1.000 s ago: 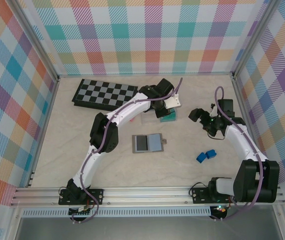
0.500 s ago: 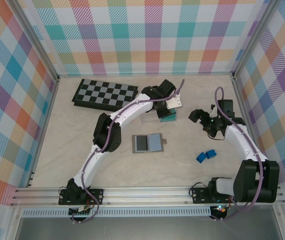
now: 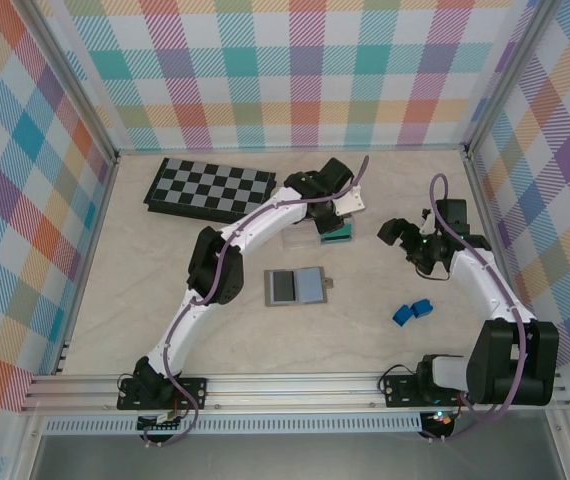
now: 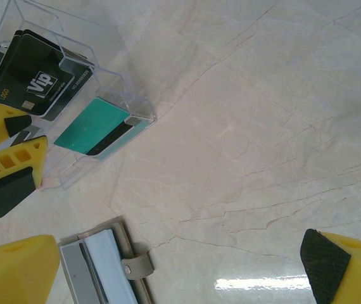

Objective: Take the credit cards out of the card holder

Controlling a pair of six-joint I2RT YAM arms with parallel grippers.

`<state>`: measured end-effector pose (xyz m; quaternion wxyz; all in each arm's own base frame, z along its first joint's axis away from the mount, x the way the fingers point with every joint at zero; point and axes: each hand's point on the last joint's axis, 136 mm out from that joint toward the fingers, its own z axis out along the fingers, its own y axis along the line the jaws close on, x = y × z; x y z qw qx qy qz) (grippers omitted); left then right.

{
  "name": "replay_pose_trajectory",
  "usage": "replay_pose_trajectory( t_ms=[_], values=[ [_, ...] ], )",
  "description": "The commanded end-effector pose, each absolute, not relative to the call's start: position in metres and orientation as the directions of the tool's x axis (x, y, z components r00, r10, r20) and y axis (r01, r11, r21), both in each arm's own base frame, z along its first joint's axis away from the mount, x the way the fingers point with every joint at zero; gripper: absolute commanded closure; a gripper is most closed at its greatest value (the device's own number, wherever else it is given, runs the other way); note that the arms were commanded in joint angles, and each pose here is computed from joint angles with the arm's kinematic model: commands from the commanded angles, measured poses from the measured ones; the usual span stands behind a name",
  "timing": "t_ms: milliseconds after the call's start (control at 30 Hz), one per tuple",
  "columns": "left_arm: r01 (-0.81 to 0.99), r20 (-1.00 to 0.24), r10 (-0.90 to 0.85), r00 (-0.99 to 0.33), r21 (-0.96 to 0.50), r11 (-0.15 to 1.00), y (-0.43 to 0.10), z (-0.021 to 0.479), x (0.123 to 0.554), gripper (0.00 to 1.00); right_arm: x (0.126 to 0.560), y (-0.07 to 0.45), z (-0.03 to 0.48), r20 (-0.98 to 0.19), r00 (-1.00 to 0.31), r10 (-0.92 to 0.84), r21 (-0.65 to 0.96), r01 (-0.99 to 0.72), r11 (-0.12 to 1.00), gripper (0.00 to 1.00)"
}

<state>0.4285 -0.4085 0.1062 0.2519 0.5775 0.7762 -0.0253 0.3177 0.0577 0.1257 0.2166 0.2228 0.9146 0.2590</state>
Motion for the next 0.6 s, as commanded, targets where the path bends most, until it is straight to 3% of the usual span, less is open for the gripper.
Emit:
replay_pose_trajectory(
  t_ms=[0,167,367,567],
  values=[
    [0.858,-0.532,0.811,-0.243,0.272,0.436,-0.415,0.166,0.430,0.66,0.315,0.056,0.120,-0.273,-0.823,0.498,0.557,0.287,0.780,0.00],
    [0.754,-0.615,0.685,-0.390,0.214,0.621,-0.395,0.197,0.434,0.56,0.316,0.063,0.117,-0.260,-0.844,0.470,0.572,0.258,0.779,0.01],
    [0.596,-0.686,0.461,-0.563,0.049,0.802,-0.360,0.213,0.413,0.42,0.317,0.083,0.120,-0.253,-0.873,0.416,0.625,0.180,0.759,0.03],
    [0.347,-0.680,0.218,-0.700,-0.057,0.936,-0.301,0.207,0.387,0.19,0.313,0.120,0.123,-0.245,-0.911,0.331,0.649,0.099,0.754,0.05]
  ],
)
